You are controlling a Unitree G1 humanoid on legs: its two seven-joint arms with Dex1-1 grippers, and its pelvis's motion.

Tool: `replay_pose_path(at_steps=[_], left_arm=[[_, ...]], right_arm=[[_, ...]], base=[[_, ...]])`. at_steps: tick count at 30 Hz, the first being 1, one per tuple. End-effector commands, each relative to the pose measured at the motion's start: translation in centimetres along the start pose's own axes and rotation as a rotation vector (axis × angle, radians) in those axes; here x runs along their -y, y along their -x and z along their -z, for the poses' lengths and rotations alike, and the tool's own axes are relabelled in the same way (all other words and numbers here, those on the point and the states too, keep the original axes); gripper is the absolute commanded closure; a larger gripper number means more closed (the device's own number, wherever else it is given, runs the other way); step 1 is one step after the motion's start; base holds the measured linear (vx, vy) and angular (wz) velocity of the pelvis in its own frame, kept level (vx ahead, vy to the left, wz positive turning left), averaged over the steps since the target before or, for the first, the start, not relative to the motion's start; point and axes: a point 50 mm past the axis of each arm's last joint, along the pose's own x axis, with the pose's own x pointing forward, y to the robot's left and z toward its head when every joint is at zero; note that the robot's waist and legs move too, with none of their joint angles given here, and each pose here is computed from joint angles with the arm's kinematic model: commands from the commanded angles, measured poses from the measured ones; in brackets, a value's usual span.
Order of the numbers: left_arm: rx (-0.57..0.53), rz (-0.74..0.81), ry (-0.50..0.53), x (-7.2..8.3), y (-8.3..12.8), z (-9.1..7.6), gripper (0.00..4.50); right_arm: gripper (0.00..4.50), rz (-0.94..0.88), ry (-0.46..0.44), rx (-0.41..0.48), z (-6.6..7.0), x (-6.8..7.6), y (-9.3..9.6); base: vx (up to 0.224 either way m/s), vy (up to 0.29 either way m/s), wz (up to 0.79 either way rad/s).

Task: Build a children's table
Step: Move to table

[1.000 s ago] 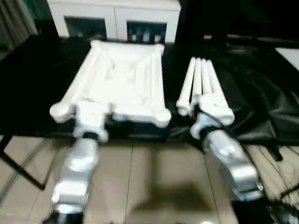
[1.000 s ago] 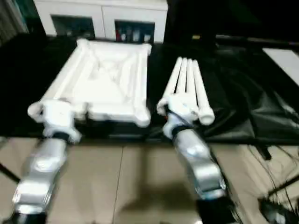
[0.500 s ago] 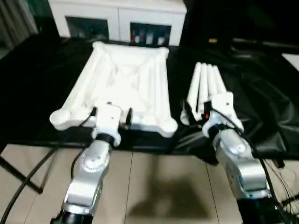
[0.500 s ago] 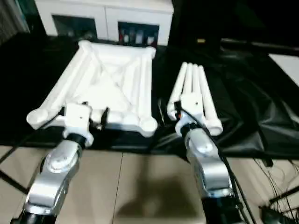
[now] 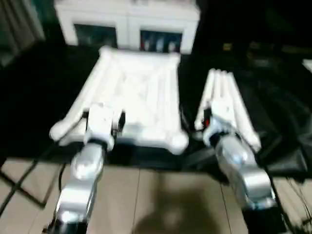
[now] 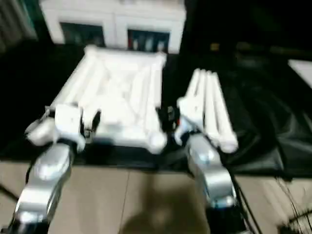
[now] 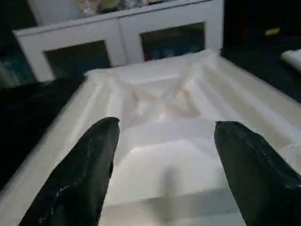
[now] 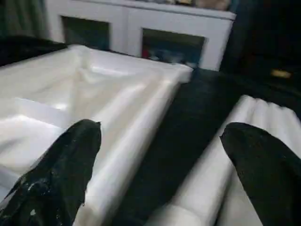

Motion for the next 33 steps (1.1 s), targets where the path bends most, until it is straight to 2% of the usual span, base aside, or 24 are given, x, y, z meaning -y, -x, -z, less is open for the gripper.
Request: replay_pose_path(at_steps=[1,12,16,19,25,29,32,33], left_arm=[[0.006,-0.007,-0.014,-0.5,-0.1,-0.2,0.88],[-0.002,0.001,0.0,-0.5,-0.2,-0.1,0.88],[-0.004,0.003,0.001,-0.5,-0.2,-0.1,0.88],[-0.003,0.004,0.001,-0.6,-0.2,-0.1,0.88],[0.021,0.018,0.016,-0.4,0.0,-0.3,0.88],[-0.014,0.095,0.037,0.0,0.3,0.1,0.88],[-0.032,0.211,0.076,0.2,0.5,0.3,0.88],[-0.034,0.266,0.055,0.1,0.6,0.4,0.88]], right_arm=[[0.0,-0.005,0.002,0.021,-0.6,-0.2,-0.2],[0.0,-0.002,-0.009,-0.001,-0.4,-0.2,0.0],[0.0,0.017,0.025,0.005,-0.5,0.1,0.0],[0.0,0.014,0.015,0.003,-0.5,0.1,-0.1],[0.0,-0.01,0.037,0.019,-0.8,0.0,-0.1],[0.0,-0.134,0.067,0.072,-1.7,-0.3,0.2],[0.0,-0.255,0.075,0.068,-2.1,-0.7,0.6],[0.0,-0.316,0.088,0.072,-2.4,-0.9,0.8]], base=[[0.084,-0.027,0.15],[0.105,0.026,-0.05],[0.162,-0.109,-0.47],[0.112,-0.069,-0.04],[0.142,0.068,-0.07],[0.087,0.031,0.02],[0.002,-0.034,-0.01],[-0.012,-0.051,-0.02]])
